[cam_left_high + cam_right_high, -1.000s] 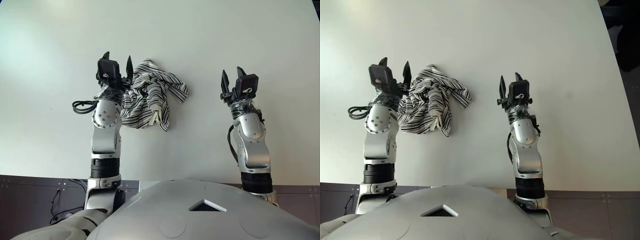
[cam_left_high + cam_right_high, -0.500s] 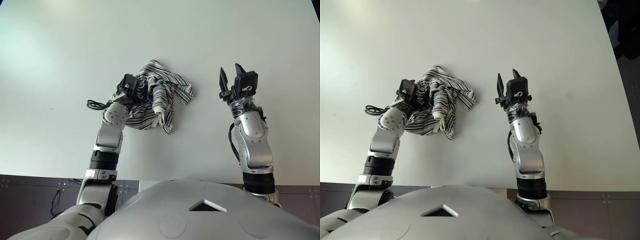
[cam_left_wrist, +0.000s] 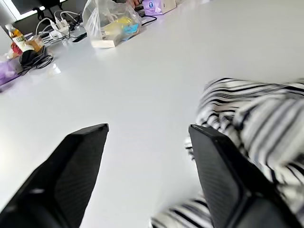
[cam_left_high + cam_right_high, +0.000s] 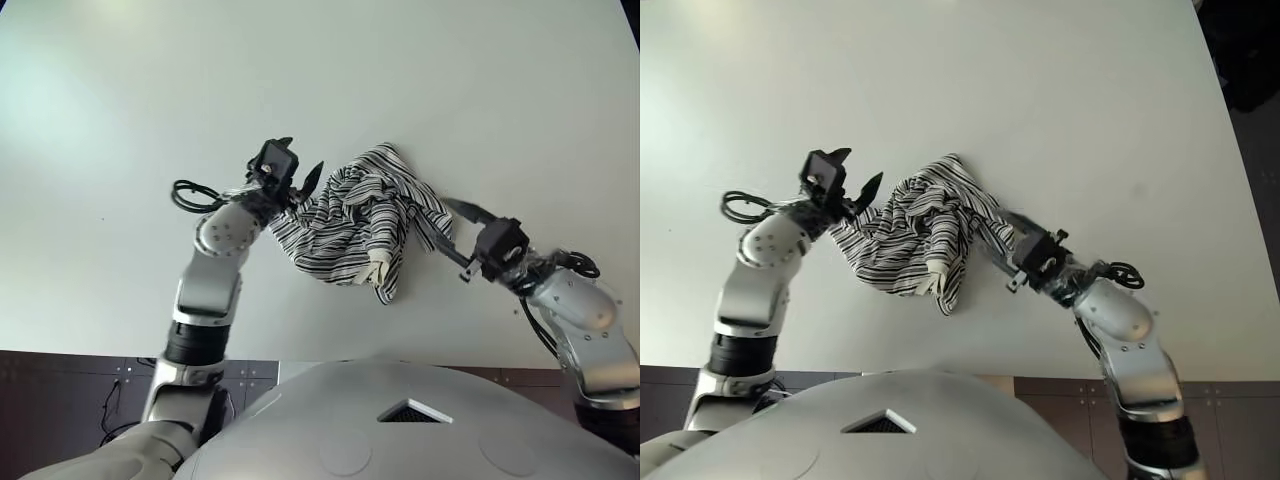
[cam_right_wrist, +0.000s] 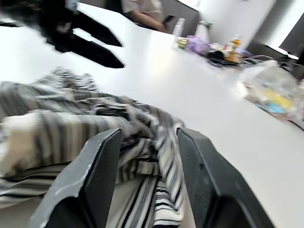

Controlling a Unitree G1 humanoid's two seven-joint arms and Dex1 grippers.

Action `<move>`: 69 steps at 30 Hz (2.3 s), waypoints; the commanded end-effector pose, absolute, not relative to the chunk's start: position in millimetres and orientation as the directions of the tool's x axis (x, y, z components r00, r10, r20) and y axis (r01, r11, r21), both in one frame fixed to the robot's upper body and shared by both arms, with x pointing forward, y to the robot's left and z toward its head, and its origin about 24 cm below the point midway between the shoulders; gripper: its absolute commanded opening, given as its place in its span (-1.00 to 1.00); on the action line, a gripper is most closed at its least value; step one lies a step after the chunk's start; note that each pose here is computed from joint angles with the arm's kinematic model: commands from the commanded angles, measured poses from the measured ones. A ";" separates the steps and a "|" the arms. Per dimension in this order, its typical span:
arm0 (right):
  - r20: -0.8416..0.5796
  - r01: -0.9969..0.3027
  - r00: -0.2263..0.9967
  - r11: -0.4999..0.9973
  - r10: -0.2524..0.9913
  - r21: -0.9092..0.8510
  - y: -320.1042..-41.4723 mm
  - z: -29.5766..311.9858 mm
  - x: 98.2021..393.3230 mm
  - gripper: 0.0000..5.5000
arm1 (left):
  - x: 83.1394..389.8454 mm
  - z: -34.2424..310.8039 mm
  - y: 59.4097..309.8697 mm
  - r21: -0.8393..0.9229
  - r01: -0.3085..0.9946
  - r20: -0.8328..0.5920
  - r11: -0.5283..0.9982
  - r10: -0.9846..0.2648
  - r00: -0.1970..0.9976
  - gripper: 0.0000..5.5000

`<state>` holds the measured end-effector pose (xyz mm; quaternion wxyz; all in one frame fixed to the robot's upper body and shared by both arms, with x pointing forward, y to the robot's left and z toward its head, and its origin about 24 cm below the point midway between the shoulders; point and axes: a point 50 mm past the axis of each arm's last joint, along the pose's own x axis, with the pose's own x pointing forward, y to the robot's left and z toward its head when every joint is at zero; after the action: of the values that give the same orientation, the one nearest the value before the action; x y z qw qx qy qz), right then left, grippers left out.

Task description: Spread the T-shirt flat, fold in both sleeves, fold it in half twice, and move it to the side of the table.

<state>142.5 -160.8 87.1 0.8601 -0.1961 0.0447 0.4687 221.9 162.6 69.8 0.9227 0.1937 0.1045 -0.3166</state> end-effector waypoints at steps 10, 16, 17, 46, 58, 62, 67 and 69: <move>-0.422 -0.902 0.432 0.378 0.797 -0.209 -133.3 29.8 120.2 -0.23 | 167.1 35.5 171.1 0.254 0.916 -0.527 0.311 -0.749 0.401 0.14; -0.538 -0.911 0.412 0.317 0.735 -0.263 -163.9 22.1 121.3 -0.23 | 156.4 9.8 194.4 0.256 0.933 -0.649 0.253 -0.670 0.360 0.14; -0.552 -0.909 0.417 0.314 0.722 -0.275 -170.9 24.3 122.9 -0.23 | 155.5 9.0 198.6 0.258 0.934 -0.661 0.248 -0.660 0.358 0.14; -0.531 -0.887 0.406 0.183 0.744 -0.423 -173.2 44.1 107.7 -0.23 | 144.9 34.0 205.7 0.495 0.864 -0.609 -0.096 -0.748 0.265 0.14; -0.515 -0.873 0.440 0.216 0.735 -0.437 -169.9 41.6 106.4 -0.23 | 149.5 24.5 229.2 0.592 0.758 -0.668 -0.276 -0.694 0.269 0.14; -0.509 -0.868 0.450 0.226 0.734 -0.442 -168.7 41.4 106.3 -0.23 | 150.1 23.1 237.3 0.592 0.741 -0.687 -0.317 -0.679 0.258 0.14; -0.495 -0.865 0.452 0.228 0.742 -0.448 -165.3 43.7 107.6 -0.25 | 151.1 15.4 233.5 0.607 0.719 -0.681 -0.339 -0.689 0.250 -0.03; -0.493 -0.864 0.451 0.226 0.744 -0.450 -165.1 43.9 108.6 -0.25 | 149.6 13.0 230.7 0.606 0.717 -0.675 -0.343 -0.698 0.237 -0.17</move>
<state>105.6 -166.3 41.3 0.7781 -0.3412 0.0938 0.5189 162.2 225.8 33.2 0.6048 0.5367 -0.0455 -0.5865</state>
